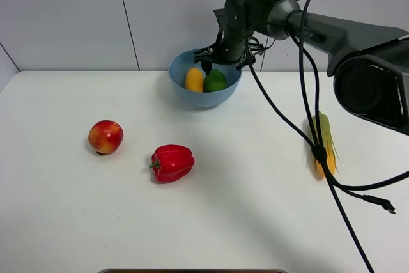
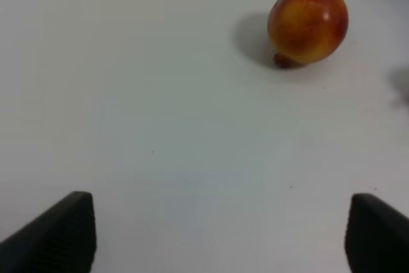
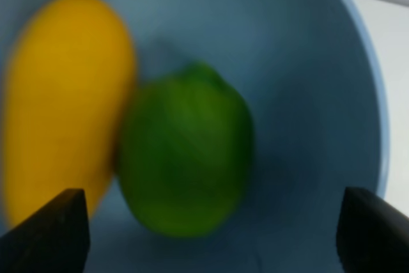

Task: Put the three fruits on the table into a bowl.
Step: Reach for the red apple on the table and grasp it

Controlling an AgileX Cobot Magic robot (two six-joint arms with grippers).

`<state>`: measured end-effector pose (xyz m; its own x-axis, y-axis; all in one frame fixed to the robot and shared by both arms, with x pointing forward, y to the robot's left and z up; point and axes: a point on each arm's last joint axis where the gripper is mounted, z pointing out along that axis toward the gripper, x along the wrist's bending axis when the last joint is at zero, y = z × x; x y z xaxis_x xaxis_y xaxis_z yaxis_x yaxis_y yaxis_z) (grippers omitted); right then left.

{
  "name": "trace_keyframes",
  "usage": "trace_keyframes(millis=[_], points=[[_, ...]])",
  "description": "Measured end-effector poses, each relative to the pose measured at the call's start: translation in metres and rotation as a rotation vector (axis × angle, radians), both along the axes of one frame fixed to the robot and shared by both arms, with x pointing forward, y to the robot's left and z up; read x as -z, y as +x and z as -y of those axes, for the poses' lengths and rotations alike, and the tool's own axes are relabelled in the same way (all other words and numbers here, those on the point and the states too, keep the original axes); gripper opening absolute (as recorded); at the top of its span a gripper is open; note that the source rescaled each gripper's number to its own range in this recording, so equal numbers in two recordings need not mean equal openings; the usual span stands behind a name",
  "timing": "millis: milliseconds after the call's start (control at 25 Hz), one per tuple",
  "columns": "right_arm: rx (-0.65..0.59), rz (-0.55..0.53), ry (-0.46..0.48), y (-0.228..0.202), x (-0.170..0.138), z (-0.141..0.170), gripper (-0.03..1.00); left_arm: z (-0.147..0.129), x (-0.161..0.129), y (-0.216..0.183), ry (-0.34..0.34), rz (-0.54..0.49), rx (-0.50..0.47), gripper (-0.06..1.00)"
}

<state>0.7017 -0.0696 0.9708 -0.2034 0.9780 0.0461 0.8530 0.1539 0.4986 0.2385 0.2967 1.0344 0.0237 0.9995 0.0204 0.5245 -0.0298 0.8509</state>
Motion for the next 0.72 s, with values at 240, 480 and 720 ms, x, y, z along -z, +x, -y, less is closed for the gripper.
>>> trace_keyframes(millis=[240, 480, 720], points=[[-0.043, -0.004, -0.040, -0.019, -0.053, 0.011, 0.50, 0.000, 0.000, 0.000, 0.000, 0.000, 0.000, 0.16], [-0.052, -0.011, -0.063, -0.058, -0.128, 0.032, 0.50, 0.000, 0.000, 0.000, 0.000, 0.000, 0.000, 0.16], [-0.071, 0.139, 0.013, -0.102, -0.210, 0.053, 0.50, 0.000, 0.000, 0.000, 0.000, 0.000, 0.000, 0.16]])
